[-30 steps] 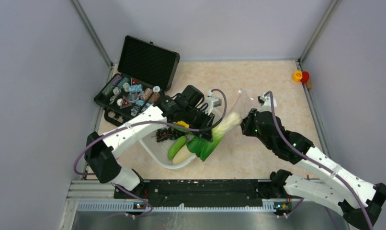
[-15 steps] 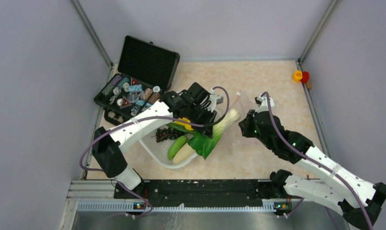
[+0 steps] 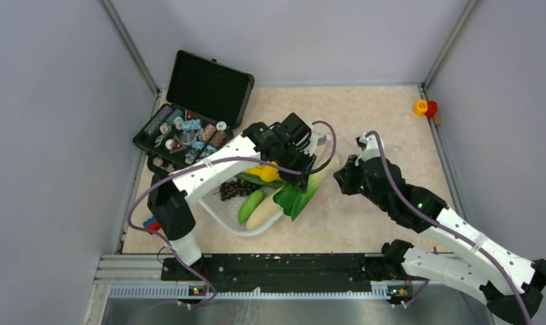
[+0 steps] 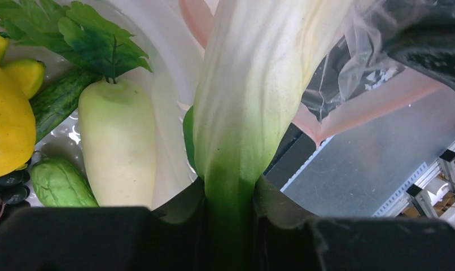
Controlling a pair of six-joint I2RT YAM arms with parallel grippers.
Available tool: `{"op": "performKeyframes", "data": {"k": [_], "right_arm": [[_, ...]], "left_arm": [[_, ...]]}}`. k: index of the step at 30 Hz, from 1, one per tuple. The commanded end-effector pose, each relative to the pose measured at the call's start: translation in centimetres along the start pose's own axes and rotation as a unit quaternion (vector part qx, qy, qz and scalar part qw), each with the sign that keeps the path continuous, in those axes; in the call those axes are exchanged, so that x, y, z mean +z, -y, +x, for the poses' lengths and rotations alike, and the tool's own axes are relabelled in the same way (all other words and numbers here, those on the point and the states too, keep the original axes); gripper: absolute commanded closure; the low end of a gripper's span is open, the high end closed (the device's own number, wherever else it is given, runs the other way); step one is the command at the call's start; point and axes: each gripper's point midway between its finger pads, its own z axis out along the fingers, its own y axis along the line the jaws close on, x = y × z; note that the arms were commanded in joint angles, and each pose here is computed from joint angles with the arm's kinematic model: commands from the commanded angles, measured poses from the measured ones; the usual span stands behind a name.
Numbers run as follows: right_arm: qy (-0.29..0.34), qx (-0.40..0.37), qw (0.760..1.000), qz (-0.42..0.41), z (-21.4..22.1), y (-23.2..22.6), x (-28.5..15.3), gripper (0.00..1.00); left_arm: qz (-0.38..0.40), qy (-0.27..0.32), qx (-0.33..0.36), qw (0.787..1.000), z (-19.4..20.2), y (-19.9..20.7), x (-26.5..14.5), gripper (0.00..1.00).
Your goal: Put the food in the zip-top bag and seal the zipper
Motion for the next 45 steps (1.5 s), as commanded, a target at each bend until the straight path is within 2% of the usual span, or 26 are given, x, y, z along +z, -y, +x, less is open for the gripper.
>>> {"op": "performKeyframes", "data": {"k": [1,6,8,12,14,15,17,20,22,27,31,40,45], "right_arm": [[0.033,-0.01,0.996,-0.082,-1.6,-2.9,-1.1,1.0],[-0.012,-0.041,0.997,-0.062,0.3,-1.9,-0.8,1.0],[-0.025,-0.059,0.993,-0.097,1.2,-2.6,-1.2,1.0],[-0.032,-0.068,0.99,-0.118,1.7,-3.1,-1.5,1.0],[-0.028,-0.06,0.994,-0.091,1.6,-2.2,-1.3,1.0],[-0.022,-0.047,0.996,-0.073,1.5,-1.6,-1.2,1.0],[-0.01,-0.029,0.998,-0.047,1.2,-0.7,-1.1,1.0],[0.011,0.0,1.0,-0.028,0.9,0.1,-1.1,1.0],[0.018,0.008,0.999,-0.03,0.9,0.2,-1.2,1.0],[0.02,0.031,0.999,-0.003,1.3,1.2,-0.9,1.0],[0.014,0.042,0.999,-0.006,1.5,0.5,-0.2,1.0],[0.039,0.087,0.995,-0.029,-0.6,-1.2,0.0,1.0],[0.027,0.066,0.997,-0.008,-0.4,-0.6,0.2,1.0]], "left_arm": [[-0.004,0.01,0.009,1.0,-1.4,0.2,0.7,0.99],[0.019,0.018,0.022,0.999,-2.3,1.2,0.6,0.92],[0.026,0.014,0.026,0.999,-2.4,1.4,0.9,0.89],[0.036,0.012,0.028,0.999,-2.4,1.7,1.1,0.84],[0.045,0.018,0.033,0.998,-2.6,2.1,0.8,0.8],[0.048,0.022,0.036,0.998,-2.8,2.3,0.6,0.76],[0.049,0.032,0.04,0.998,-3.0,2.4,0.3,0.62],[0.051,0.048,0.051,0.996,-3.1,2.6,-0.3,0.55],[0.052,0.058,0.058,0.995,-3.1,2.7,-0.8,0.44],[0.068,0.102,0.076,0.99,-2.9,3.3,-2.4,0.28],[0.099,0.115,0.092,0.984,-1.9,4.2,-3.2,0.08],[0.118,0.095,0.094,0.984,0.3,4.2,-2.5,0.03],[0.109,0.098,0.098,0.984,1.0,3.9,-2.4,0.03]]}}
